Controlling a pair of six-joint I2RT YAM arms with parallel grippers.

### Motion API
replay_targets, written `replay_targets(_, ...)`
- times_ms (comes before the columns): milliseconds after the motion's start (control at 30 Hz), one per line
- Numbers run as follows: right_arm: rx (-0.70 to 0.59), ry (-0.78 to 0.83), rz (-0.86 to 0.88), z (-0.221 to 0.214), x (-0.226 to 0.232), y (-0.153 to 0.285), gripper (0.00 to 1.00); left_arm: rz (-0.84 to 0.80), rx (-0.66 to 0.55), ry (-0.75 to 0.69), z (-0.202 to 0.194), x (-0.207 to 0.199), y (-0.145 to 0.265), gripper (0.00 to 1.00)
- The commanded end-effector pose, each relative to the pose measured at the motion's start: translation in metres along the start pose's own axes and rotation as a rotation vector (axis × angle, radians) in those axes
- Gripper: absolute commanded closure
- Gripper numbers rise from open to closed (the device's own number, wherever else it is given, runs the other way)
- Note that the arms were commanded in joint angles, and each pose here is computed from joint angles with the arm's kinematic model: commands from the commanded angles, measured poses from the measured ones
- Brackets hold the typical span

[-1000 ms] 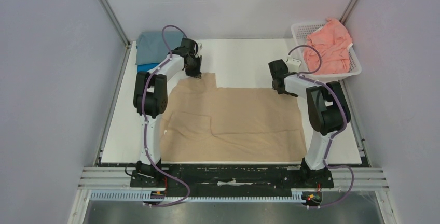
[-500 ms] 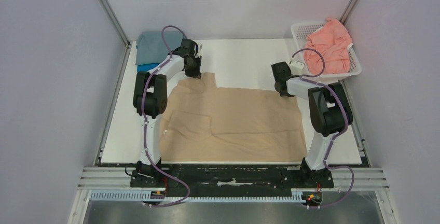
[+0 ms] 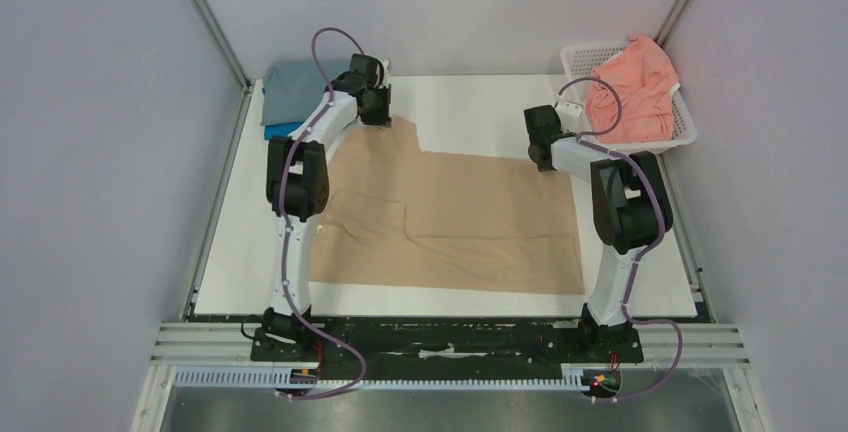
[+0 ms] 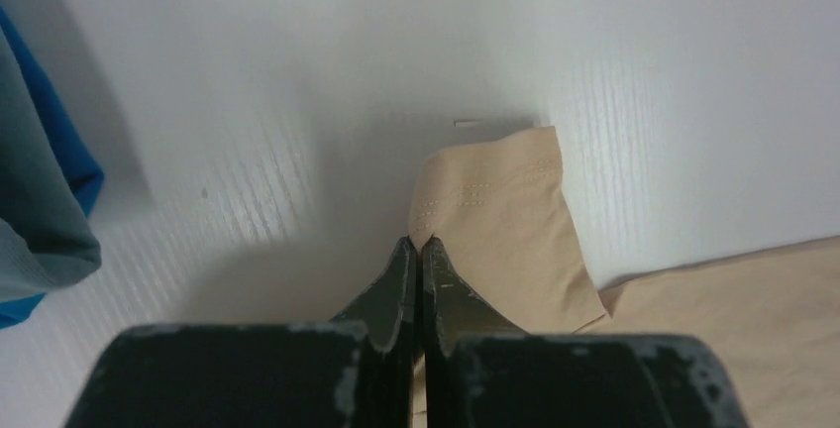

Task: Fold and stack the t-shirts
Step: Grab the side of the flattened tshirt furthest away from the robot with both arms, then fold the other side of the tshirt into a rectangle

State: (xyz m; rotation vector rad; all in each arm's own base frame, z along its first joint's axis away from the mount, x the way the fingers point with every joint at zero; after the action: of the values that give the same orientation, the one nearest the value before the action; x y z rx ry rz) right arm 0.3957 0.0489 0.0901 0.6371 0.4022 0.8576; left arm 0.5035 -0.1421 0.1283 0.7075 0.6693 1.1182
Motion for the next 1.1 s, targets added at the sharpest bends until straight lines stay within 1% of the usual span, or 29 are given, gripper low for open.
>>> replay_targets(0,-0.068,-0.01,0.078,0.027,0.015,0.002,1.0,-0.035,-0.028,-0.035,0.012,0.003,-0.001,0.98)
replay_targets(167,-0.029,0.008,0.206,0.019,0.016,0.012,1.0,-0.138,-0.012,-0.069,0.003,-0.007,0.006,0.98)
replay_targets(333,-0.005,0.031,0.315,0.004,0.008,0.03,1.0,-0.217,-0.036,-0.103,-0.011,-0.021,0.026,0.98)
replay_targets(467,-0.002,0.061,0.37,-0.004,0.003,0.048,1.0,-0.218,-0.059,-0.115,-0.028,-0.029,0.047,0.98)
replay_targets(700,-0.013,0.089,0.392,-0.021,-0.02,0.077,1.0,-0.207,-0.134,-0.066,-0.056,-0.036,0.083,0.98)
replay_targets(933,-0.03,0.094,0.395,-0.026,-0.045,0.099,1.0,-0.193,-0.192,-0.004,-0.087,-0.042,0.113,0.98)
replay_targets(1067,-0.027,0.107,0.394,-0.029,-0.055,0.105,1.0,-0.129,-0.209,0.029,-0.103,-0.042,0.129,0.98)
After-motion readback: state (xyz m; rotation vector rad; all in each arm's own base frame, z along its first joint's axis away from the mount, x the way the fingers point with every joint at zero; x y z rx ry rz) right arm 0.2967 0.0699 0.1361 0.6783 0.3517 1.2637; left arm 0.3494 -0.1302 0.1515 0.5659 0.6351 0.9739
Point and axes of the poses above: each gripper's point midway between its finger pads, its own y axis back along the fingers, its own x axis along the line the jaws close on, z = x × y, the point moved 9 cm from there along y, back along the fingers, and after that the axes turned 7 degrees about -y, right-handed, at the moved point
